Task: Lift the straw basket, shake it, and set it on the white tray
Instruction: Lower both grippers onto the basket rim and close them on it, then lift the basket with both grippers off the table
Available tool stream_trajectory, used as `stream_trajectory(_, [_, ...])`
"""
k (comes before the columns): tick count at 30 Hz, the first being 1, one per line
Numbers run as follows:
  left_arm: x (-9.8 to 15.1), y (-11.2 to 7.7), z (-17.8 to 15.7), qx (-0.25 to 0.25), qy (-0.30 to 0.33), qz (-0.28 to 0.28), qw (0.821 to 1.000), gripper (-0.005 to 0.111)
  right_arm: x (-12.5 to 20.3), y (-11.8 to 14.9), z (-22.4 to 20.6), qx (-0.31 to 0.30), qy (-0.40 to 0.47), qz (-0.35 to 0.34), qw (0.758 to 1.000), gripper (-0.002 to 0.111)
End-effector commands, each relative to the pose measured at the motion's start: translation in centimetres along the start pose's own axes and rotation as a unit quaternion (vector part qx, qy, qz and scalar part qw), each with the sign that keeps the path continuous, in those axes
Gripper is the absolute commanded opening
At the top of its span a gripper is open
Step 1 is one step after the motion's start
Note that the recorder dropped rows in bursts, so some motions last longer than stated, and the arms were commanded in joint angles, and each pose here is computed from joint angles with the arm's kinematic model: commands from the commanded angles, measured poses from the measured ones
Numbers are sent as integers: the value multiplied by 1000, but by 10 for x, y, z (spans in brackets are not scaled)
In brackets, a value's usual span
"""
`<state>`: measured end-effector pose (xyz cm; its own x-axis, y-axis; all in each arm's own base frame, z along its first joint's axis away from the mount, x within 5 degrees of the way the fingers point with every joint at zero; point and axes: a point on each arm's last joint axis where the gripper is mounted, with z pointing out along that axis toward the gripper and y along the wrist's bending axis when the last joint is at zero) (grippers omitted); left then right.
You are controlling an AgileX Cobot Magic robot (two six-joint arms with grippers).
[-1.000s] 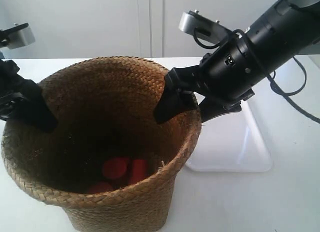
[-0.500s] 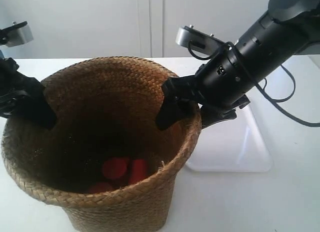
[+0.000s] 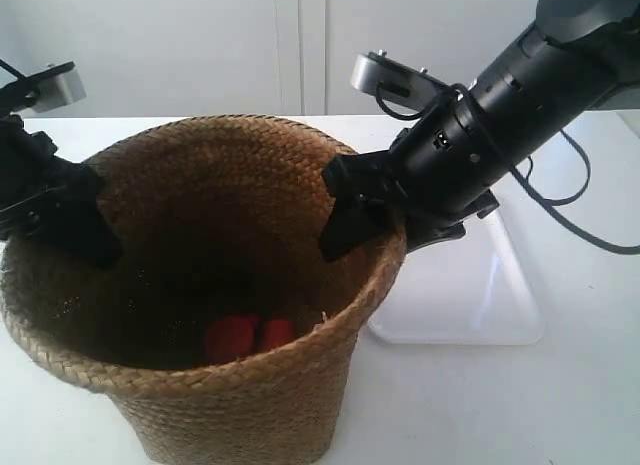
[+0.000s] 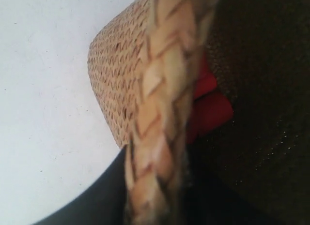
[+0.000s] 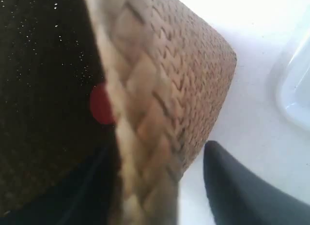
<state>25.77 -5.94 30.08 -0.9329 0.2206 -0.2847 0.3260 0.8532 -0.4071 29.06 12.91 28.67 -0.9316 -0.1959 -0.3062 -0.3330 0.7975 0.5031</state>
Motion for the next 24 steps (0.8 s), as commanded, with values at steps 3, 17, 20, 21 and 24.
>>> stream_trajectory(3, [0,-3,2,13,-2,3,1000,2,2,-1,1,3,2,-3,1000,15])
stream_trajectory(17, [3,-24,-33,7,-129,31,991,0,3,31,-57,23,-166,-72,983,0])
stream_trajectory(20, [5,-29,-42,2,-154,37,987,0,5,41,-58,11,-175,-82,981,0])
stream_trajectory(21, [6,-30,-45,0,-161,42,986,0,6,42,-58,7,-174,-82,981,0])
stream_trajectory(24, [8,-35,-54,-4,-178,55,982,0,6,45,-58,-4,-177,-74,981,0])
